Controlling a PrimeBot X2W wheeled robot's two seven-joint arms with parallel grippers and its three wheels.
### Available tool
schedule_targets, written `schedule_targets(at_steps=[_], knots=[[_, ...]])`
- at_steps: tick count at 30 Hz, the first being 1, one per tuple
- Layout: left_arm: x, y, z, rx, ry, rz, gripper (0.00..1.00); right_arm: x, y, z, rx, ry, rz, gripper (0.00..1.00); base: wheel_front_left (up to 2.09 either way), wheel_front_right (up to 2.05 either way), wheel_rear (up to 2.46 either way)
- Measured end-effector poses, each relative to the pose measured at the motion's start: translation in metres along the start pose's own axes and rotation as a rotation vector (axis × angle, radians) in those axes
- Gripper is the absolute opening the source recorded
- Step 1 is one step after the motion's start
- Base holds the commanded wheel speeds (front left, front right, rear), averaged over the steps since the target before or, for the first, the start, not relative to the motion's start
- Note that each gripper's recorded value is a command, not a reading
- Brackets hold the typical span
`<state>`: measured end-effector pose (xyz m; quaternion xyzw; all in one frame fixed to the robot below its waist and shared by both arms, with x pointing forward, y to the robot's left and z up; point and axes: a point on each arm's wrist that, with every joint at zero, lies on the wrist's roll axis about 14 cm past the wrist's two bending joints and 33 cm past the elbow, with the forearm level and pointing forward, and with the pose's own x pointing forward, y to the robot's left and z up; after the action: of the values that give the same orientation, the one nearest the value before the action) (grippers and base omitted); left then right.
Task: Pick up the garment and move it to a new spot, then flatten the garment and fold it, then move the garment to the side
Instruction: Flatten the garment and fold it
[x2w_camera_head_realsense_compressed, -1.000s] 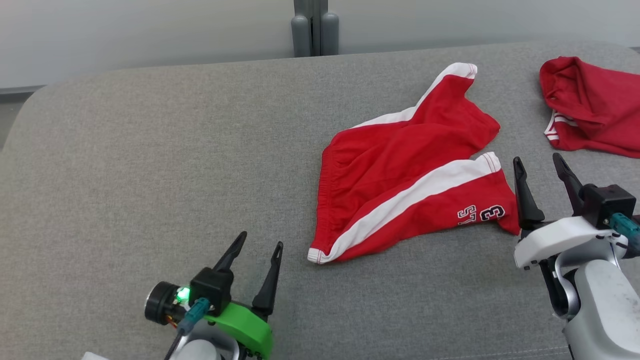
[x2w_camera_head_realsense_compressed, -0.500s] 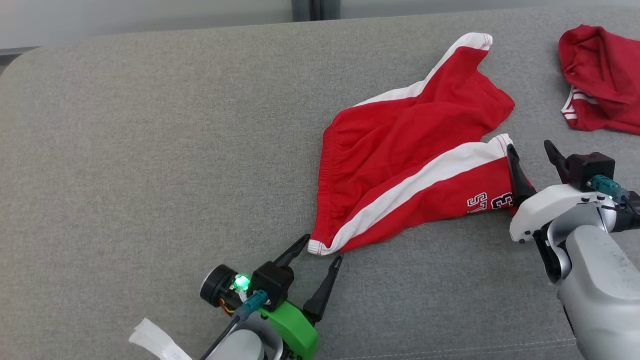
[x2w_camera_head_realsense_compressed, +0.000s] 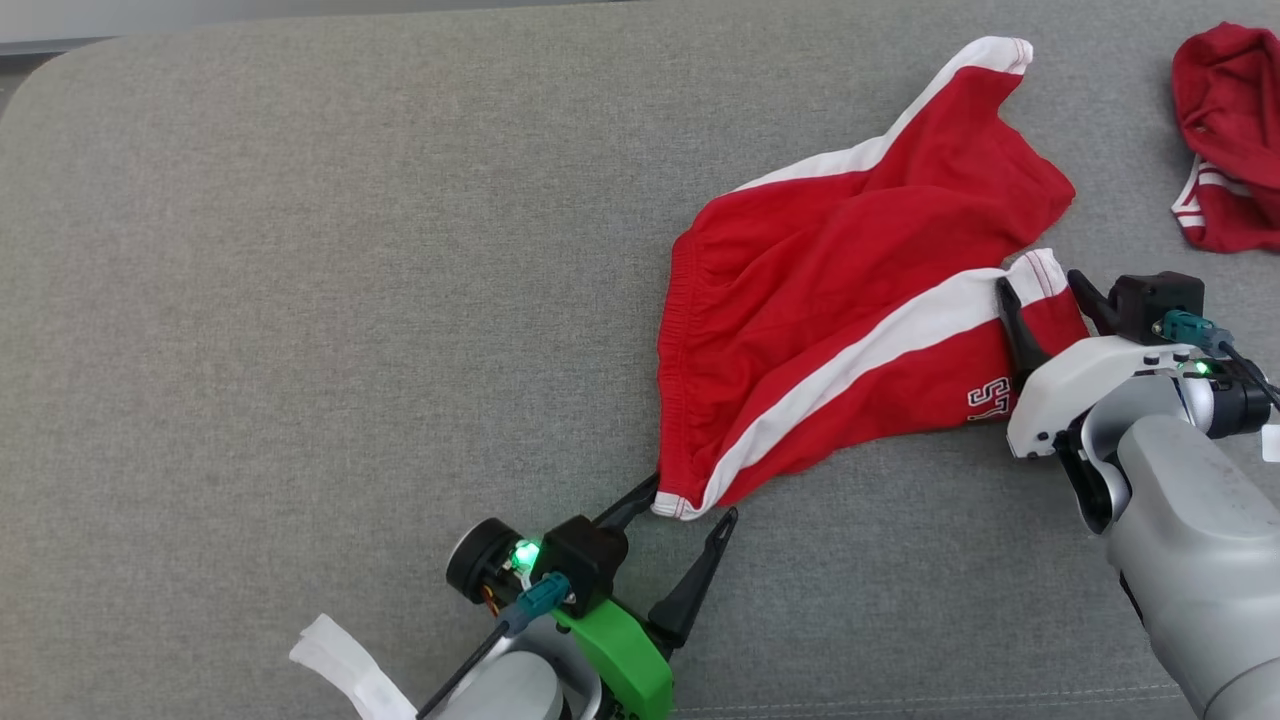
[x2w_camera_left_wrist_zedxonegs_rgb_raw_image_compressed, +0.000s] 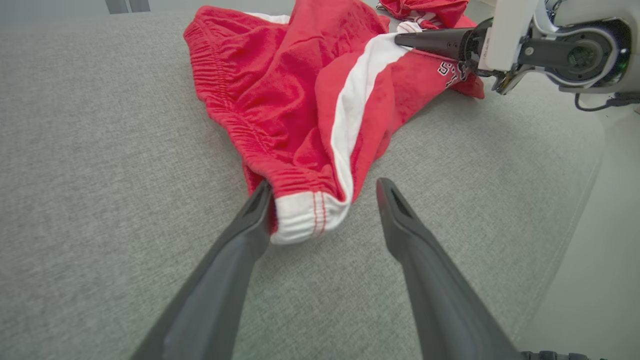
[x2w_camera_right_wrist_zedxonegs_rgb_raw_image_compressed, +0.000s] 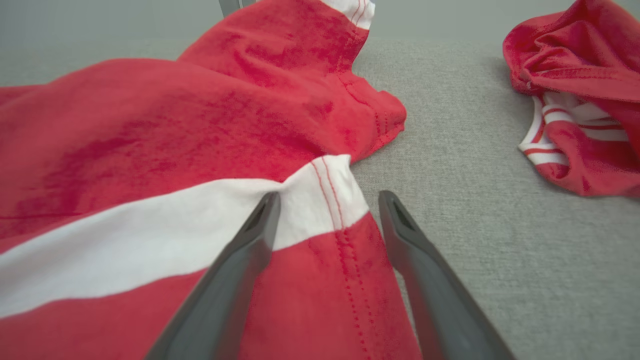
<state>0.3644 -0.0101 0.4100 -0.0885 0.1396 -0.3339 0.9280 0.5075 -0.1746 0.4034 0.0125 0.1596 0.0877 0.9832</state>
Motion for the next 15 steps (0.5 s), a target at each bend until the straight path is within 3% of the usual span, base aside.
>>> schedule_targets(at_steps=[1, 2, 3, 4, 5, 15], knots=[[-0.001, -0.001, -0.001, -0.014, 0.001, 0.0, 0.66, 0.002, 0.002, -0.001, 0.002, 0.005, 0.005, 1.0, 0.0, 0.0, 0.0], [-0.001, -0.002, -0.002, -0.029, 0.003, -0.003, 0.45, 0.004, 0.003, -0.003, 0.009, 0.016, 0.009, 1.0, 0.0, 0.0, 0.0], [-0.001, -0.003, -0.002, -0.04, 0.002, -0.004, 0.04, 0.006, 0.005, -0.005, 0.016, 0.027, 0.012, 0.38, 0.0, 0.0, 0.0], [-0.001, -0.004, -0.003, -0.055, 0.002, -0.005, 0.0, 0.007, 0.006, -0.007, 0.021, 0.034, 0.015, 0.08, 0.0, 0.0, 0.0], [-0.001, -0.004, -0.004, -0.059, 0.006, -0.008, 0.0, 0.009, 0.007, -0.007, 0.021, 0.038, 0.02, 0.0, 0.0, 0.0, 0.0], [0.003, 0.012, 0.026, -0.171, -0.092, 0.046, 0.0, 0.01, 0.01, 0.019, 0.006, -0.044, 0.06, 0.0, 0.0, 0.0, 0.0]])
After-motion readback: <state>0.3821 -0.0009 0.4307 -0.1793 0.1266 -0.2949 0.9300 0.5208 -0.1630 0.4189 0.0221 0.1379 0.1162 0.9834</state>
